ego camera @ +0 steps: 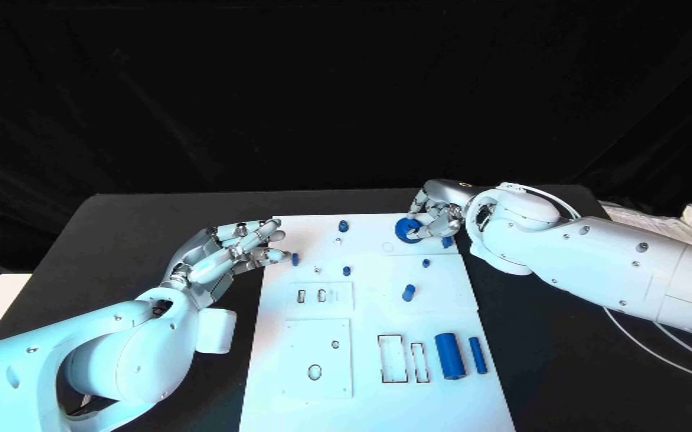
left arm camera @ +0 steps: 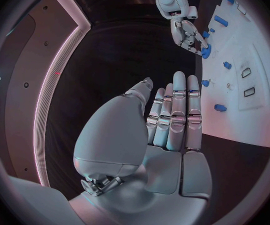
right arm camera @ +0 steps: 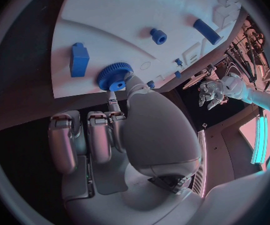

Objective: Assemble the parts on the task board

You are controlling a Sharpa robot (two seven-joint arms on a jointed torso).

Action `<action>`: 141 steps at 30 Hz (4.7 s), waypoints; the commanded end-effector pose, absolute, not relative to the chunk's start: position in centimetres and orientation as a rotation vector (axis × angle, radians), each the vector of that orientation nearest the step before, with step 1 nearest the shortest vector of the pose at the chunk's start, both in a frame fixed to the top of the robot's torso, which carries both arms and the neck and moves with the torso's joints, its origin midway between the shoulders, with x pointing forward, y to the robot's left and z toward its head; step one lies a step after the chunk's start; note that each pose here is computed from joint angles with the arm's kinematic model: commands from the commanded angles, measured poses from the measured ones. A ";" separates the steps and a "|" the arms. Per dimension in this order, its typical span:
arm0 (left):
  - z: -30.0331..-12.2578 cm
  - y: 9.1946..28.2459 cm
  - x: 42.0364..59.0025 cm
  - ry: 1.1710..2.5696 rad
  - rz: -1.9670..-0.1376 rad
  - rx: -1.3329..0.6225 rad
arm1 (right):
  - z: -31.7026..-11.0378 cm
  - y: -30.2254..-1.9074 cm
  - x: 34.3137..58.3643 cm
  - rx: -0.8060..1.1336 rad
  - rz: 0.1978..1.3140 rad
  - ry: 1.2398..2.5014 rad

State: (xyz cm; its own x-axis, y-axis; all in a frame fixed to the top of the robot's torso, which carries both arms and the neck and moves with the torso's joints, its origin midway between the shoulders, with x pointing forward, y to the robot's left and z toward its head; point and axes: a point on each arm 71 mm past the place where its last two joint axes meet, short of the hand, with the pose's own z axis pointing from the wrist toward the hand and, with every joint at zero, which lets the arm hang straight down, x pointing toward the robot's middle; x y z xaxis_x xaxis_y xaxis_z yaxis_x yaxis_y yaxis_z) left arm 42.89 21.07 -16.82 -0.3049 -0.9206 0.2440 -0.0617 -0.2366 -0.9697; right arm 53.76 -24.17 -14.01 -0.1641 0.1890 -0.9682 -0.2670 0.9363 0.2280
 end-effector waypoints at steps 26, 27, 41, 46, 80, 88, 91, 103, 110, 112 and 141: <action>-16.7 20.8 42.9 1.343 -1.640 -1.234 | -14.2 -20.9 51.8 -0.241 0.416 1.512; -16.7 20.8 42.9 1.343 -1.640 -1.234 | -14.0 -20.7 51.7 -0.239 0.426 1.494; -16.7 20.8 42.9 1.344 -1.641 -1.234 | -12.5 -15.2 49.8 -0.323 0.514 1.367; -16.7 20.7 42.9 1.345 -1.644 -1.233 | -13.0 -13.2 49.7 -0.352 0.531 1.377; -16.8 20.6 42.9 1.351 -1.648 -1.234 | -15.8 -10.9 51.5 -0.399 0.423 1.503; -16.8 20.6 42.9 1.352 -1.648 -1.235 | -16.1 -10.9 51.5 -0.399 0.428 1.532; -16.8 20.6 42.9 1.353 -1.648 -1.235 | -16.1 -11.0 51.5 -0.397 0.427 1.539; -16.8 20.6 42.9 1.354 -1.647 -1.236 | -15.9 -11.5 51.7 -0.348 0.446 1.512; -16.8 20.8 43.0 1.353 -1.644 -1.237 | -14.4 -12.6 50.8 -0.267 0.618 1.339; -16.8 20.8 42.9 1.354 -1.644 -1.237 | -14.2 -13.5 50.5 -0.250 0.676 1.337; -17.3 21.1 44.0 1.336 -1.624 -1.237 | -15.1 -31.1 50.0 0.054 0.656 1.575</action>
